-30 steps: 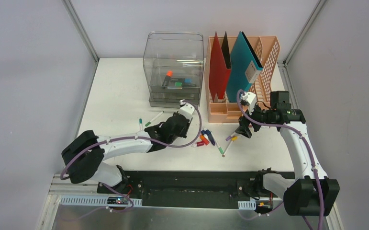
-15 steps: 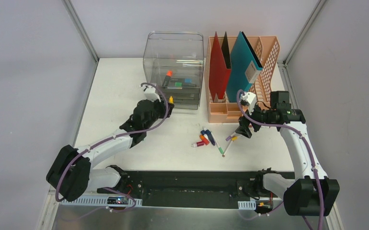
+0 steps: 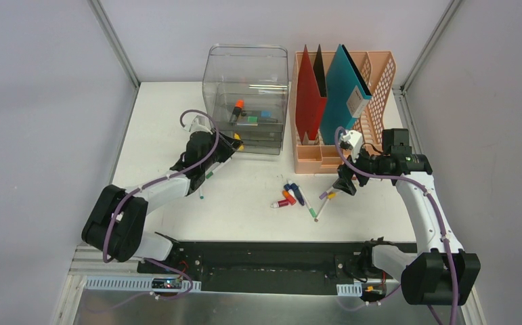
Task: Organize the desk
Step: Place the stationery in the drawer.
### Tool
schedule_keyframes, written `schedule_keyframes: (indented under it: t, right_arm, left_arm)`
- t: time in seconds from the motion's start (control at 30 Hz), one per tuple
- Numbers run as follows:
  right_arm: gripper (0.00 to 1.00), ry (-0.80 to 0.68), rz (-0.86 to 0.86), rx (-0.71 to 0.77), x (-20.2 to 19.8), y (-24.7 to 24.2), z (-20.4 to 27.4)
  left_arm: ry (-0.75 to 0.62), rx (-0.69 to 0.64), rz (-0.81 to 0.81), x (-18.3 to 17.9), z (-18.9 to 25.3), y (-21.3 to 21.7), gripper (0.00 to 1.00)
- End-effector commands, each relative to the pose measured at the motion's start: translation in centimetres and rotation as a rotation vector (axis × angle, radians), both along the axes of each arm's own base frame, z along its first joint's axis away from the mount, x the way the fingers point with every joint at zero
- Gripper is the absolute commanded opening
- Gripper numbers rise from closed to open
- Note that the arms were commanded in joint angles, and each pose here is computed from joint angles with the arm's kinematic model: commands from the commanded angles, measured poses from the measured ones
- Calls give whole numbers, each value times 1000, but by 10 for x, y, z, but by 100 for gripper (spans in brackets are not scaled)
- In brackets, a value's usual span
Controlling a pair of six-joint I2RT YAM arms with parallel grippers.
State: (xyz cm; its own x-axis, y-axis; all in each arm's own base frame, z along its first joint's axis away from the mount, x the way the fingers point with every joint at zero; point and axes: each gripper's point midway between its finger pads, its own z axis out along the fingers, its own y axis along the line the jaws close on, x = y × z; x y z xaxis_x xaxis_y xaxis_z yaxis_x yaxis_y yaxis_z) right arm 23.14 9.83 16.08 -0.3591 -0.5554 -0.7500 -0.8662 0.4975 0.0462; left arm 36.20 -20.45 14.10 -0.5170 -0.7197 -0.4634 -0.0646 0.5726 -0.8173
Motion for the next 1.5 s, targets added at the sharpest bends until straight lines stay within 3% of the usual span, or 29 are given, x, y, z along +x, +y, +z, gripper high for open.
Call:
schedule_keyframes:
  t: [0.0, 0.27, 0.4, 0.63, 0.87, 1.1, 1.3, 1.47]
  right_arm:
    - [84, -34, 34, 9, -1, 4, 4]
    - [84, -35, 36, 12, -2, 5, 4]
    - [84, -34, 38, 12, -2, 5, 4]
    - [84, -38, 41, 10, -3, 5, 5]
    - [85, -38, 46, 8, -3, 6, 4]
    - [85, -35, 47, 9, -3, 6, 4]
    - [85, -29, 50, 11, -4, 7, 2]
    - [84, -25, 51, 11, -4, 7, 1]
  left_arm:
    - [40, -113, 87, 18, 25, -2, 3]
    - [116, -170, 171, 29, 20, 3, 7]
    - [142, -198, 178, 35, 22, 0, 15]
    - [161, -228, 146, 40, 25, -9, 45]
    - [129, -219, 100, 33, 35, -10, 55]
    - [-26, -128, -65, 11, 58, -17, 59]
    - [-360, -74, -289, -21, 86, -30, 66]
    - [-384, -2, -409, -43, 68, -35, 71]
